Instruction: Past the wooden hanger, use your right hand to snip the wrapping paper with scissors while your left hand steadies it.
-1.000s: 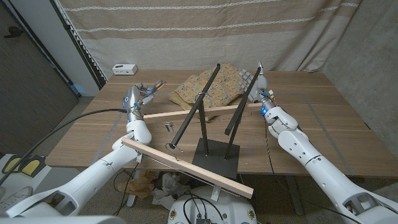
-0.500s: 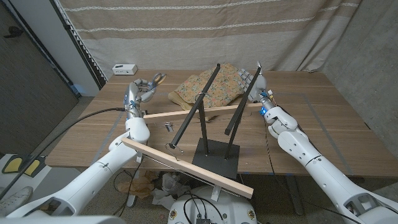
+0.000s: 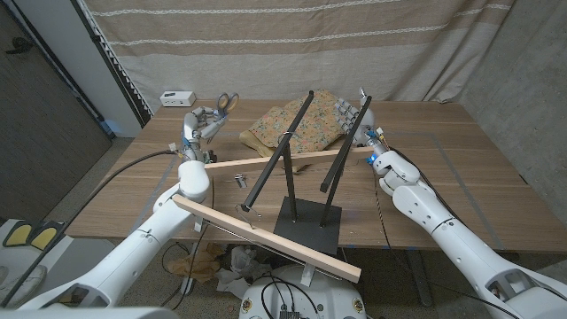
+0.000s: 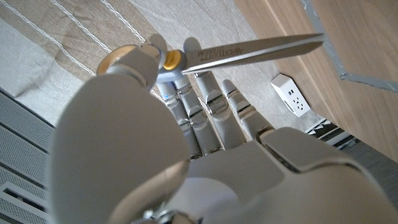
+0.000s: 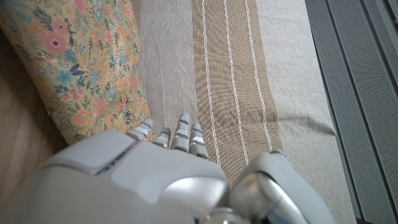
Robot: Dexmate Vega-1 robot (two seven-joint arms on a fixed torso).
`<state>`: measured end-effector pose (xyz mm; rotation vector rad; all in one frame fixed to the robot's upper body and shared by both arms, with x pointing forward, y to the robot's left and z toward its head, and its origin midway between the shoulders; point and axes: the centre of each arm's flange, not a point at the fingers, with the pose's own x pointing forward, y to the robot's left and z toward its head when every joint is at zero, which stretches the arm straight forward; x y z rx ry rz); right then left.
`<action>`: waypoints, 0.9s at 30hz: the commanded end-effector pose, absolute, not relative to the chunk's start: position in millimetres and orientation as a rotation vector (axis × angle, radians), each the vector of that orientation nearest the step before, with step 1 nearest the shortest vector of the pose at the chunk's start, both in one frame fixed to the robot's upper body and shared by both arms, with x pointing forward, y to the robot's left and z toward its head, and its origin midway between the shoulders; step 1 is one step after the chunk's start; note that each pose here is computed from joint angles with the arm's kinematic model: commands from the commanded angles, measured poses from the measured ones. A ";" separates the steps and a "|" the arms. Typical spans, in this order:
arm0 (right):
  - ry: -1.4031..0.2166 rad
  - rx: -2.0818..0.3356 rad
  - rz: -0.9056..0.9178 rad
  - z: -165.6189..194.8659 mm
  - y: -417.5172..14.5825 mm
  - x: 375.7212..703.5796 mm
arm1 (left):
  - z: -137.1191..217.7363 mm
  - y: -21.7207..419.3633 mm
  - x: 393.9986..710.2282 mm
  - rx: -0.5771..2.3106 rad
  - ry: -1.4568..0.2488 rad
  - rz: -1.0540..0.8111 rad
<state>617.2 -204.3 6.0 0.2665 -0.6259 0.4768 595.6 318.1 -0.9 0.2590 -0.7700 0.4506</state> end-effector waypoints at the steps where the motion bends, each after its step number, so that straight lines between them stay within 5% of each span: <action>1: -0.627 0.260 0.495 6.6 -197.8 623.4 | 12.4 312.6 599.9 0.077 -0.785 0.272; 27: -0.634 0.240 0.474 5.4 -198.0 621.6 | 29.9 305.7 614.9 -0.065 -0.797 0.092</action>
